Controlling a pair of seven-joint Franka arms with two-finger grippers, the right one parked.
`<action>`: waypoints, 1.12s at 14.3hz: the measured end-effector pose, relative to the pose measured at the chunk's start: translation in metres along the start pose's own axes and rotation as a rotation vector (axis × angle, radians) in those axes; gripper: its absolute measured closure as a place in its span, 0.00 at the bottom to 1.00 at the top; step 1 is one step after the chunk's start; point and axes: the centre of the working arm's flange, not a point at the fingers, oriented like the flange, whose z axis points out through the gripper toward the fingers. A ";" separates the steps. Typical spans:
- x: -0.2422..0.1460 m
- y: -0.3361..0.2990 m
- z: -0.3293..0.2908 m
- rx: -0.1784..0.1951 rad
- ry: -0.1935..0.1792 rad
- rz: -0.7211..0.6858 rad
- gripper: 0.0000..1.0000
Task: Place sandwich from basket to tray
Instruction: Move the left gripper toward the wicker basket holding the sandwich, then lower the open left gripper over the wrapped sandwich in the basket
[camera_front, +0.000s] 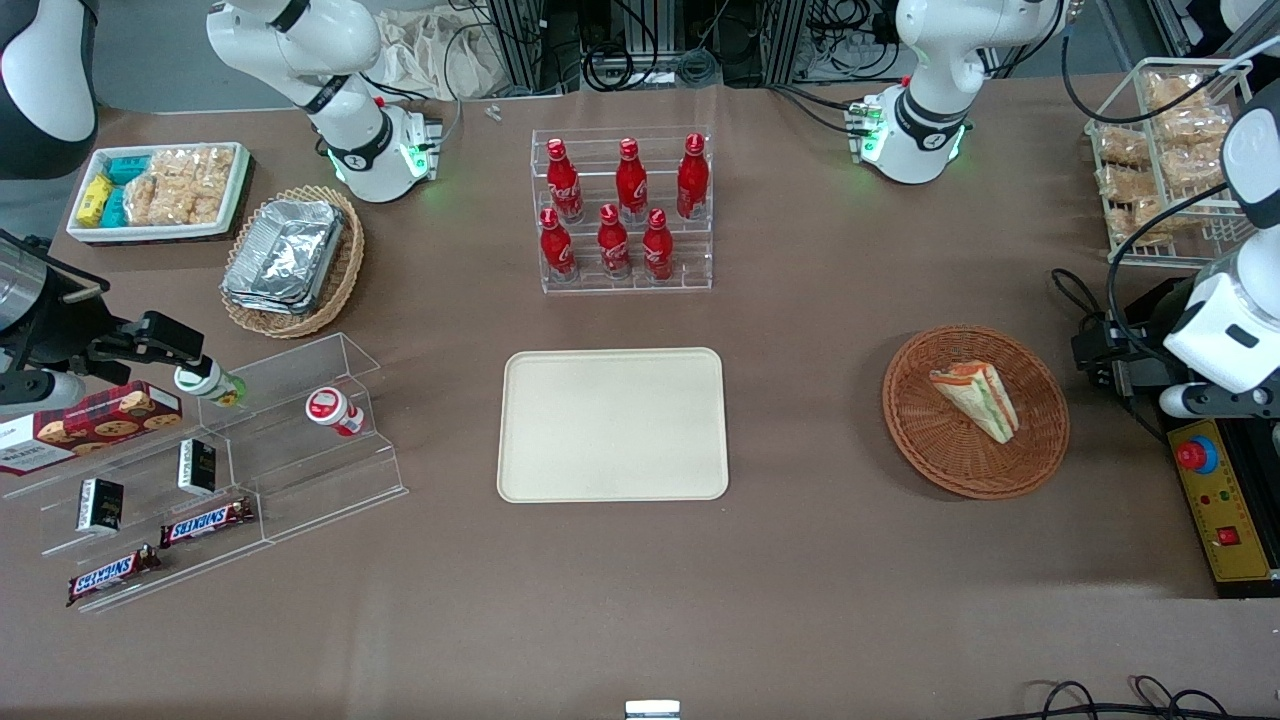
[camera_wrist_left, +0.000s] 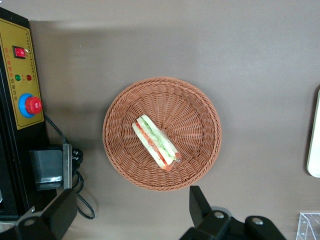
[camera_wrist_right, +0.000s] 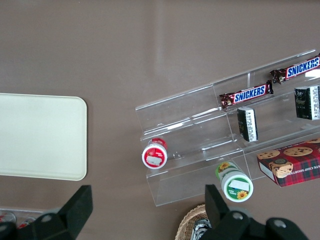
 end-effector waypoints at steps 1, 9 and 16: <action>0.000 0.000 0.001 0.000 -0.006 0.000 0.00; 0.000 -0.003 0.026 0.005 -0.069 -0.144 0.00; -0.010 -0.007 0.127 0.017 -0.112 -0.381 0.00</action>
